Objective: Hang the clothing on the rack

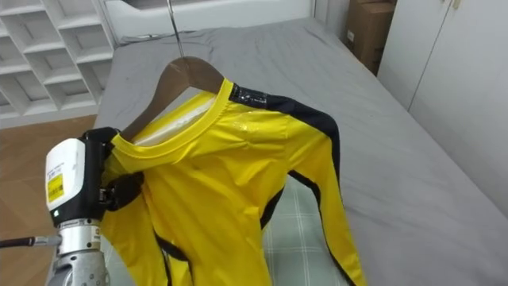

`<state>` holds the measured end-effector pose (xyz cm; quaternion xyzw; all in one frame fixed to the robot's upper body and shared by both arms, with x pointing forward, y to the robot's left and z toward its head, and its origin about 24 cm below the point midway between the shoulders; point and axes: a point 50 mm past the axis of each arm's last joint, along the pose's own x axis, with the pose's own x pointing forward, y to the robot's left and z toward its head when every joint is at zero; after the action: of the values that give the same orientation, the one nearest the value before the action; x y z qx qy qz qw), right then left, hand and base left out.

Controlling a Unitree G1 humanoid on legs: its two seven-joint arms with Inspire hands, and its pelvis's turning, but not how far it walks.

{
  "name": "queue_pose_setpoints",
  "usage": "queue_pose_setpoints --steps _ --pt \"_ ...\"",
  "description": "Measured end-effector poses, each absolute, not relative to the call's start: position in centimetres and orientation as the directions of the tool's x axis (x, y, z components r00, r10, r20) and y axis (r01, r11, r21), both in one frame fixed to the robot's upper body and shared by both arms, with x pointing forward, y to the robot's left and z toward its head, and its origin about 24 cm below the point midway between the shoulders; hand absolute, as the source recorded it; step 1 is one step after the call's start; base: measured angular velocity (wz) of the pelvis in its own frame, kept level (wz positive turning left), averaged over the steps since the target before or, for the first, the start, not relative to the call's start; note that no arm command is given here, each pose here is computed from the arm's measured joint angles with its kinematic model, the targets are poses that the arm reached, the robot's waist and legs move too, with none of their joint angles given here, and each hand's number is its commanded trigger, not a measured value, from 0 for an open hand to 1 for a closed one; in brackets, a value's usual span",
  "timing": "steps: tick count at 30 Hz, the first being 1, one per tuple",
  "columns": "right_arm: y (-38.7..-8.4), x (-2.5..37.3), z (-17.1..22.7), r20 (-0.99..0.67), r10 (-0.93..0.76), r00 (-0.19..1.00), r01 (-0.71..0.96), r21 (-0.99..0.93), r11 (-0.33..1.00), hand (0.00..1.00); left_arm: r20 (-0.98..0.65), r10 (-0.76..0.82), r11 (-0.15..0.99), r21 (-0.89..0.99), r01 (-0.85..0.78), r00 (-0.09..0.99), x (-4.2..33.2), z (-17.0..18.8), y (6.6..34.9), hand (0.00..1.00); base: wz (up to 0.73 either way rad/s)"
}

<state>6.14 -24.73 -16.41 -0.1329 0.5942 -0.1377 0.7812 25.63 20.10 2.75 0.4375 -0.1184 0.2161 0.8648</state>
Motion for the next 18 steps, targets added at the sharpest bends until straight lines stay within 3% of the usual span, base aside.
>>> queue_pose_setpoints --steps 6,18 --pt "-26.5 7.2 -15.5 -0.794 -0.531 0.295 0.044 -0.544 0.838 0.0 0.426 0.322 0.494 0.686 -0.534 0.845 25.1 2.6 20.6 1.0 -0.01" --pt "-28.1 14.3 -11.3 -0.437 -0.709 0.554 0.191 -0.762 0.619 0.0 0.41 0.335 0.424 0.739 -0.524 0.848 24.5 1.8 21.0 1.0 -0.01"
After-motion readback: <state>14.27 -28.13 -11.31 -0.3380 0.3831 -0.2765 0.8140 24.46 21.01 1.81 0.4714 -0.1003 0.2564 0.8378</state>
